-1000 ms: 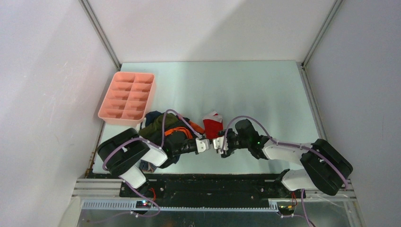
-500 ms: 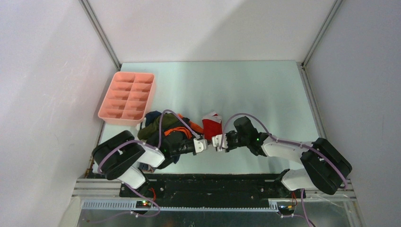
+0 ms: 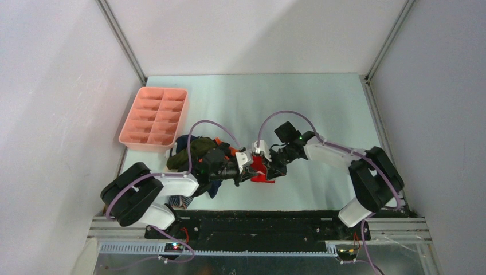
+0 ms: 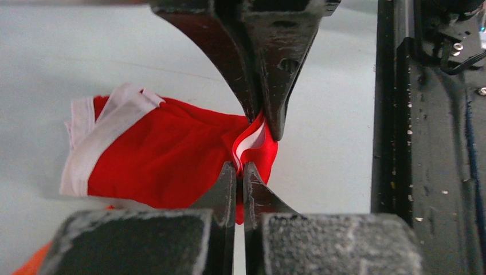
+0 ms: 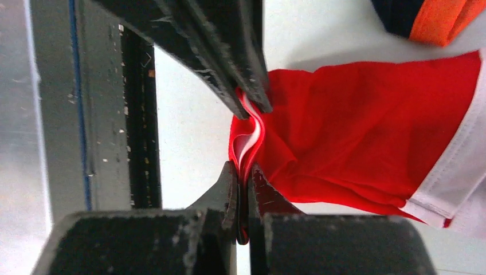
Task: Roll the underwear
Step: Roll the underwear to the center of the board.
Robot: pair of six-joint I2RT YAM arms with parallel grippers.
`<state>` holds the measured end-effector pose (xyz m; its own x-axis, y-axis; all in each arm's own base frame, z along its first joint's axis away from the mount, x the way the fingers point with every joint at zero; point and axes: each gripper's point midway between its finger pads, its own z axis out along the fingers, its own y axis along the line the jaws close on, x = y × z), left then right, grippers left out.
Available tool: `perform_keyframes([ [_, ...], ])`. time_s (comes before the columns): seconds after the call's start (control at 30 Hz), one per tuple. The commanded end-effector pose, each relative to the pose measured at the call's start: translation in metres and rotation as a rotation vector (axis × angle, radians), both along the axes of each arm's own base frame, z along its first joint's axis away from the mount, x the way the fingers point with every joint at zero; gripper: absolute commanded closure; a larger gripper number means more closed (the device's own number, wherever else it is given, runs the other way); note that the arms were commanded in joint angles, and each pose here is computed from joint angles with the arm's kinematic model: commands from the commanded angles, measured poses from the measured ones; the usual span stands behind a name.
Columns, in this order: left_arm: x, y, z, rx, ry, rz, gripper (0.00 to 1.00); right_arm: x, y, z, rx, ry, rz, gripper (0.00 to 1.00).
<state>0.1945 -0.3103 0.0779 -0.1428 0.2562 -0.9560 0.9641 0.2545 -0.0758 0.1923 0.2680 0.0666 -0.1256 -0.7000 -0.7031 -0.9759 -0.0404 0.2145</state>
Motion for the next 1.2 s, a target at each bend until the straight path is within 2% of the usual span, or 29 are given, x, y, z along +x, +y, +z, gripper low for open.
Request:
perform_keyframes([
  [0.0,0.0,0.011,-0.024,0.062,0.142,0.059,1.0,-0.021,-0.008,0.002,-0.071,0.355,-0.124,1.0],
  [0.27,0.007,0.014,-0.04,0.102,0.188,0.056,1.0,-0.018,-0.018,-0.018,-0.148,0.572,-0.189,1.0],
  [0.73,0.018,0.02,-0.06,0.193,0.192,0.076,0.99,0.018,-0.021,-0.055,-0.318,0.772,-0.312,1.0],
  [0.77,0.02,0.021,-0.06,0.197,0.188,0.09,0.94,0.02,-0.02,-0.059,-0.338,0.794,-0.329,1.0],
  [0.83,0.03,0.024,-0.043,0.162,0.113,0.137,0.65,0.024,-0.019,-0.066,-0.376,0.824,-0.356,1.0],
  [0.9,0.033,0.026,-0.026,0.13,-0.017,0.144,0.51,0.027,-0.019,-0.073,-0.412,0.853,-0.38,1.0],
  [1.03,0.021,0.021,-0.005,0.126,-0.268,0.013,0.41,0.029,-0.021,-0.087,-0.488,0.933,-0.425,1.0],
  [1.17,0.011,0.015,-0.009,0.153,-0.472,-0.152,0.39,0.031,-0.02,-0.096,-0.536,1.009,-0.448,1.0],
])
